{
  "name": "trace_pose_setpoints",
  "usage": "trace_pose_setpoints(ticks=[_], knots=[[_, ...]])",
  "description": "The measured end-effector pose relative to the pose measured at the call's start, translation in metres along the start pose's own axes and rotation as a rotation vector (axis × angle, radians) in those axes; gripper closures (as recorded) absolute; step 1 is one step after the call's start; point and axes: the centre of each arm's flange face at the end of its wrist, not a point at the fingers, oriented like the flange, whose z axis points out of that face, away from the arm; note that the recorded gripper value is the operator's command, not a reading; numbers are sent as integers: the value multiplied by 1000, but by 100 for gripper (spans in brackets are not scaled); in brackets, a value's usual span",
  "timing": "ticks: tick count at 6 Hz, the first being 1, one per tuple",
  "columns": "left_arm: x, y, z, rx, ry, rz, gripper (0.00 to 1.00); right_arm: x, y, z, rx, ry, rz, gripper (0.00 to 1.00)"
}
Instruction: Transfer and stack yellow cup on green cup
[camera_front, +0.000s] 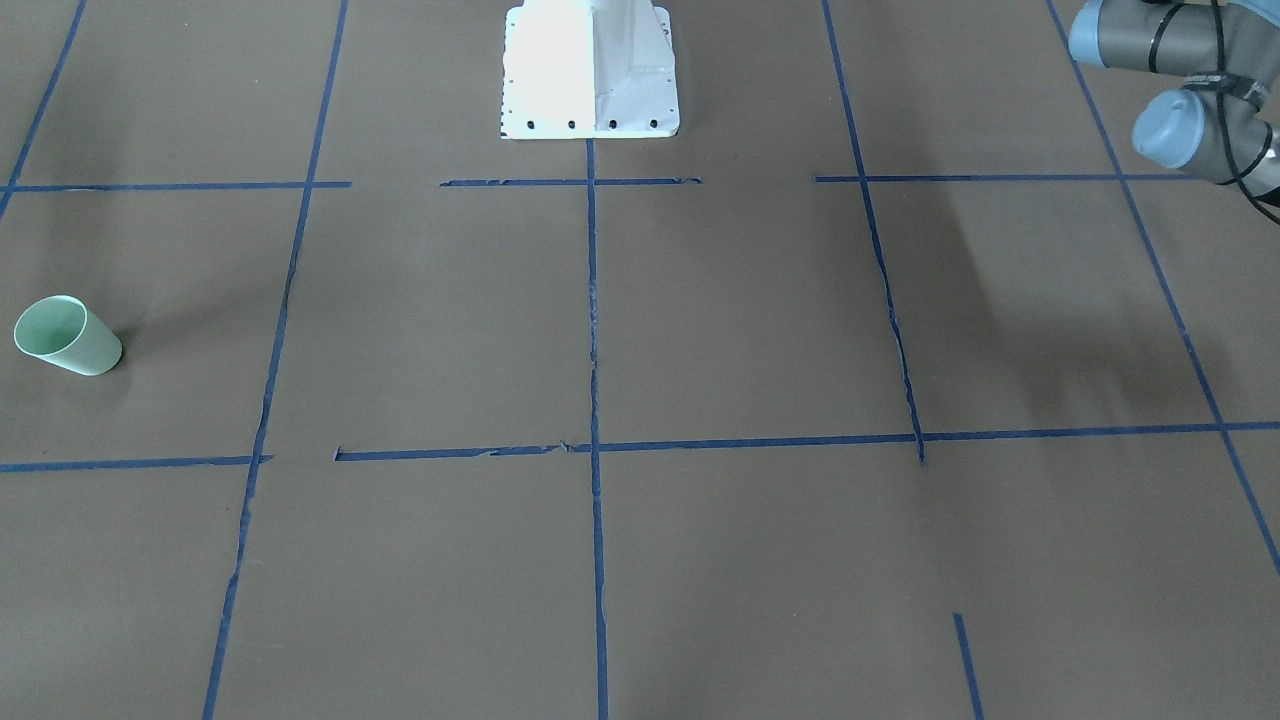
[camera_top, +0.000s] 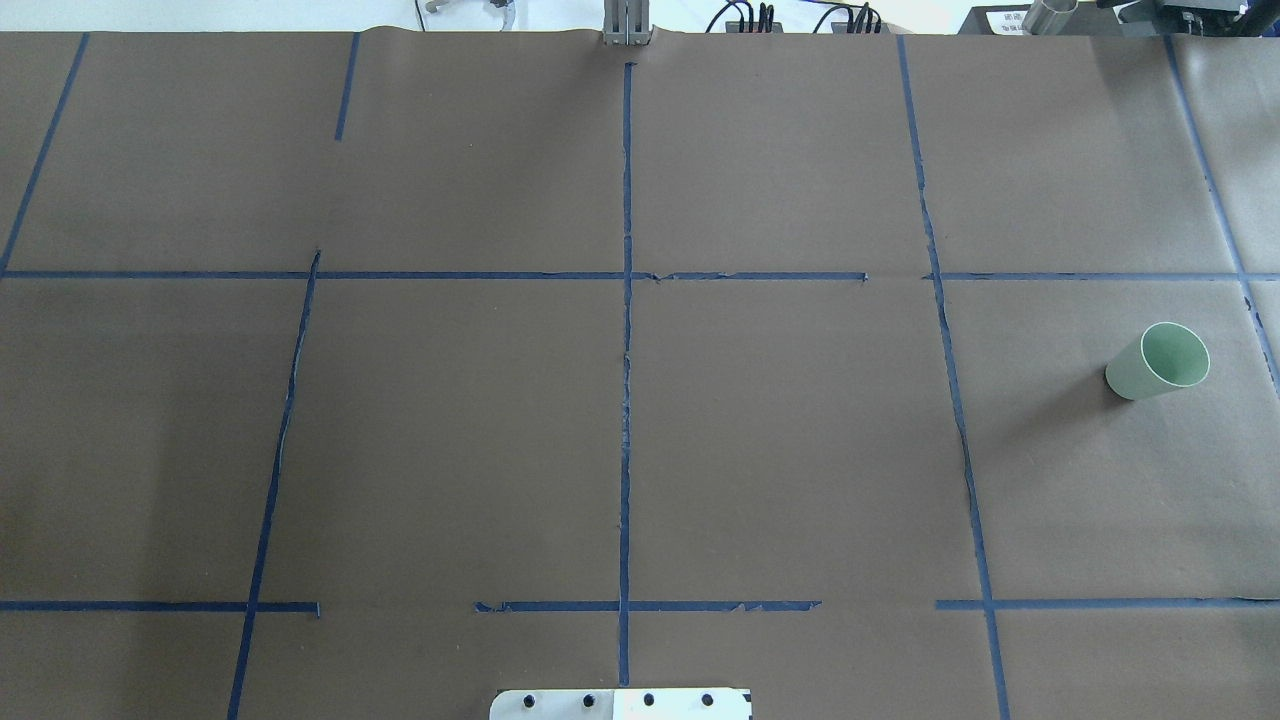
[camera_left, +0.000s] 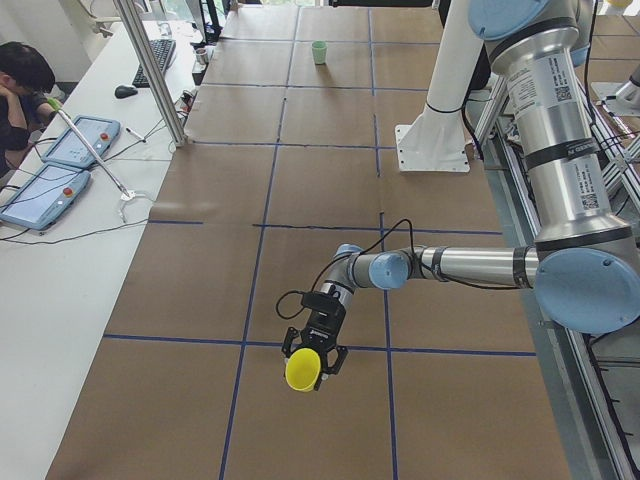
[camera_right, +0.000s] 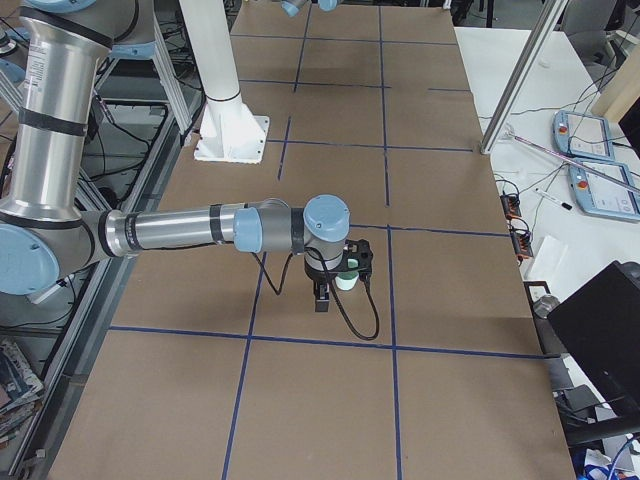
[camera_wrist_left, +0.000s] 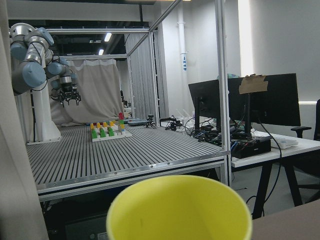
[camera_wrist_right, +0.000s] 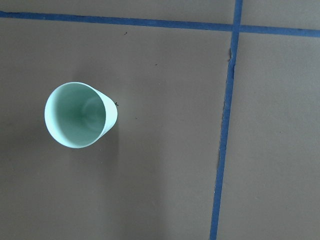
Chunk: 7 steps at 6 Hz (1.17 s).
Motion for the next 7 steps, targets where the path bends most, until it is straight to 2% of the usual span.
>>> trace_pose_setpoints(ticks=[1,2,3,4,5,7], knots=[[24,-40,10,-13,100,51,55,0,0,0,0,0,1,0],[43,-73,20,-38,201,103,60,0,0,0,-1,0,4,0],[55,-99,25,-104,318,153,61,1,0,1,-2,-1,8,0],[61,-121,21,-175,483,193,61,1,0,1,-3,-1,10,0],[65,-138,3,-226,696,217,69,1,0,1,-4,-1,12,0],[94,-170,-58,-251,1036,221,68,1,0,1,-2,-1,10,0]])
